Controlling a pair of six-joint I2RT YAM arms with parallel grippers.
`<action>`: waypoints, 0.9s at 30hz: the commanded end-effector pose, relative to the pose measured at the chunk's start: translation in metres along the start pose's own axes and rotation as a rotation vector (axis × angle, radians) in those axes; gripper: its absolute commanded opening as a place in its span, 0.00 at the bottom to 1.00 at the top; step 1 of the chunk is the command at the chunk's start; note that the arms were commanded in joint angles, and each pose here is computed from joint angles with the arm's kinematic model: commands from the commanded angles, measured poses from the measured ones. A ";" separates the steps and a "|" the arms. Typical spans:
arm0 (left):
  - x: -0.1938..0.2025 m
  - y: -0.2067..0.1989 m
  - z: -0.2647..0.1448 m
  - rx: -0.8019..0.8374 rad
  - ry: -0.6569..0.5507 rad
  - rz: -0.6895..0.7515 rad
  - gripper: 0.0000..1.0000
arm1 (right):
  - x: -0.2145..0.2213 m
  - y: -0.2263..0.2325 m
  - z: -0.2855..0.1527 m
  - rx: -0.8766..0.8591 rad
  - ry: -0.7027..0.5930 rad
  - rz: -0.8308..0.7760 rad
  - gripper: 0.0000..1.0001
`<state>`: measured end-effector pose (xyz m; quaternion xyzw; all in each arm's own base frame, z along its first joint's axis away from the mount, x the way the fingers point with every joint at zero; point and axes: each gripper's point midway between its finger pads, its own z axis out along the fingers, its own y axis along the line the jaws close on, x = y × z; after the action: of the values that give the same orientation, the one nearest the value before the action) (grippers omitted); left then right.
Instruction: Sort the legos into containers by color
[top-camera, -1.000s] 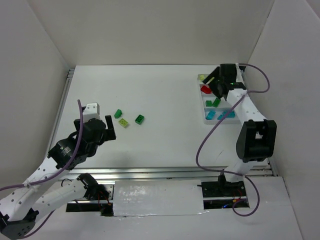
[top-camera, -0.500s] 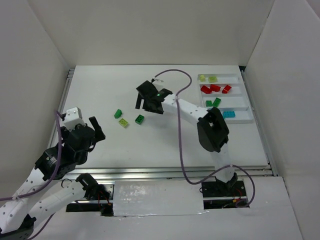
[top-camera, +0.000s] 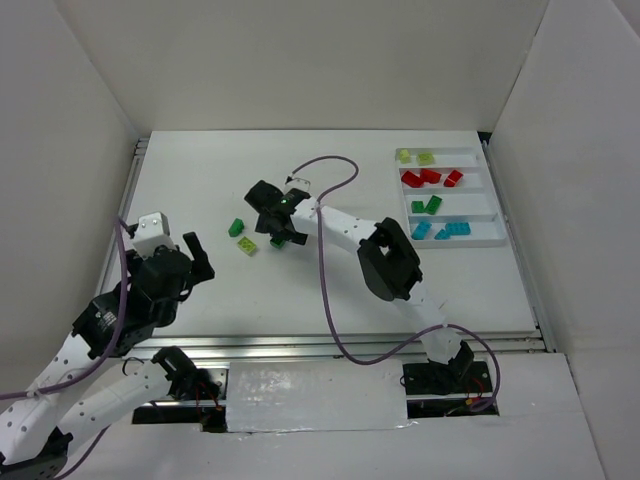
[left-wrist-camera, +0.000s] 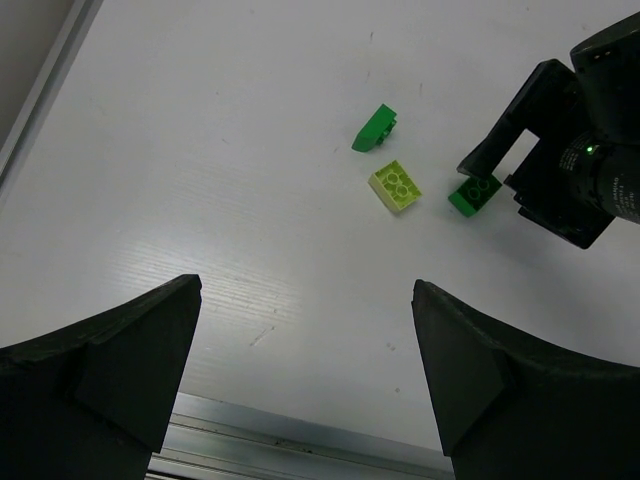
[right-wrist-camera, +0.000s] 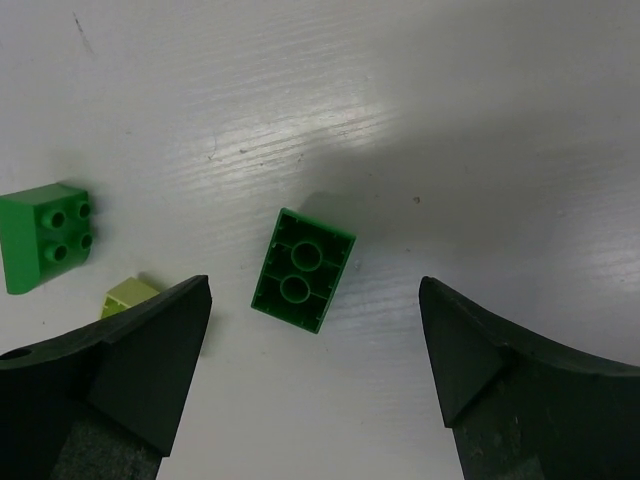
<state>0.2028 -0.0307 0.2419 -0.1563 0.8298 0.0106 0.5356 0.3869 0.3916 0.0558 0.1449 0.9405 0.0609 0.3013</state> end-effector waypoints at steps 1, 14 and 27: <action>-0.015 -0.003 -0.005 0.032 -0.045 -0.042 0.99 | 0.009 -0.007 0.013 0.050 0.005 0.016 0.91; -0.017 -0.003 -0.009 0.057 -0.057 -0.054 0.99 | 0.022 -0.018 0.018 0.067 0.032 0.002 0.47; -0.017 -0.005 -0.010 0.079 -0.063 -0.043 0.99 | -0.047 -0.061 -0.052 -0.091 -0.094 -0.023 0.00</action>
<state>0.1976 -0.0296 0.2538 -0.1545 0.8175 -0.0182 0.5546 0.3481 0.3394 0.0305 0.1088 0.9532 0.0337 0.2799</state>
